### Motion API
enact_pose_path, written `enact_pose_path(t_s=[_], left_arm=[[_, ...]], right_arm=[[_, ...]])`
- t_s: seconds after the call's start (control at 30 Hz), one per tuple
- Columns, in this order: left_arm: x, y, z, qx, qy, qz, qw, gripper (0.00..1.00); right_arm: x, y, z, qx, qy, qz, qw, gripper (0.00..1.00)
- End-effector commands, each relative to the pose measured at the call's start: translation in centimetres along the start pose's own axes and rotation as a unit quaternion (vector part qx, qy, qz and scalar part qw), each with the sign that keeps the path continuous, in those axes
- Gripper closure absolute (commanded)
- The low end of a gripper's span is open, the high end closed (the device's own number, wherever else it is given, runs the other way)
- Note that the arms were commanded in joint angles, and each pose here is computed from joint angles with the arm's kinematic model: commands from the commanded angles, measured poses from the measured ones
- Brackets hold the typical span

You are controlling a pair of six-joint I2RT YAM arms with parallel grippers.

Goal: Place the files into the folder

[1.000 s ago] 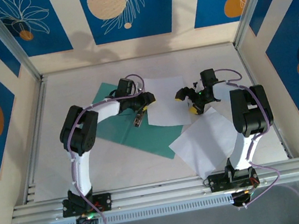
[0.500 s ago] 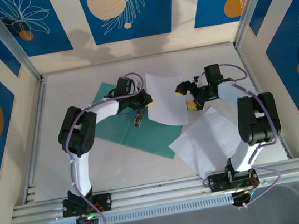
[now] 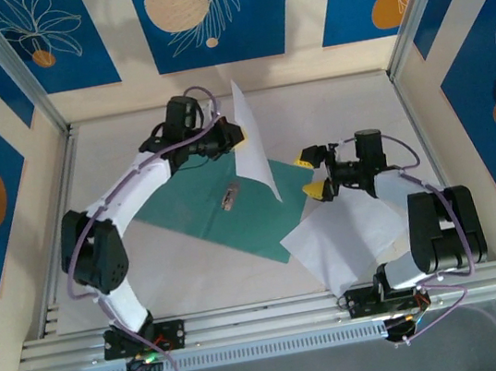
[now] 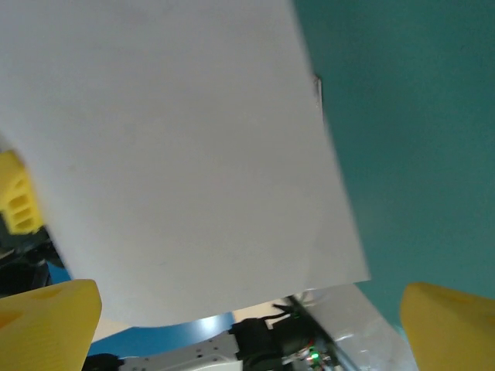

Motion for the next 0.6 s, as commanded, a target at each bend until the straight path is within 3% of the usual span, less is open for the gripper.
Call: enact_pose_path(t_s=[0.0, 0.3, 0.57], left_arm=[[-3.0, 0.0, -3.4, 0.017, -0.015, 0.006, 1.000, 1.00], [-9.8, 0.0, -8.6, -0.011, -0.082, 0.011, 0.997, 1.00], [-14.8, -2.0, -9.4, 0.012, -0.151, 0.007, 0.988, 1.00]], right_arm=[[3.1, -2.1, -0.5, 0.031, 0.054, -0.028, 0.998, 0.01], [4.3, -4.9, -0.1, 0.056, 0.090, -0.049, 0.993, 0.01], [5.6, -6.9, 0.1, 0.072, 0.118, -0.075, 0.988, 0.01]])
Point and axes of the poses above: each hand's point on the last joint's axis, 136 mm out from that joint toward the fingers, its own z axis out along the fingers, its own x axis along the line the jaws close on, y = z × x, the point moved 3 cm from there along -z, back along the fingers, and after that the axes turned 15 degrees about z, right-handed, at the moved point
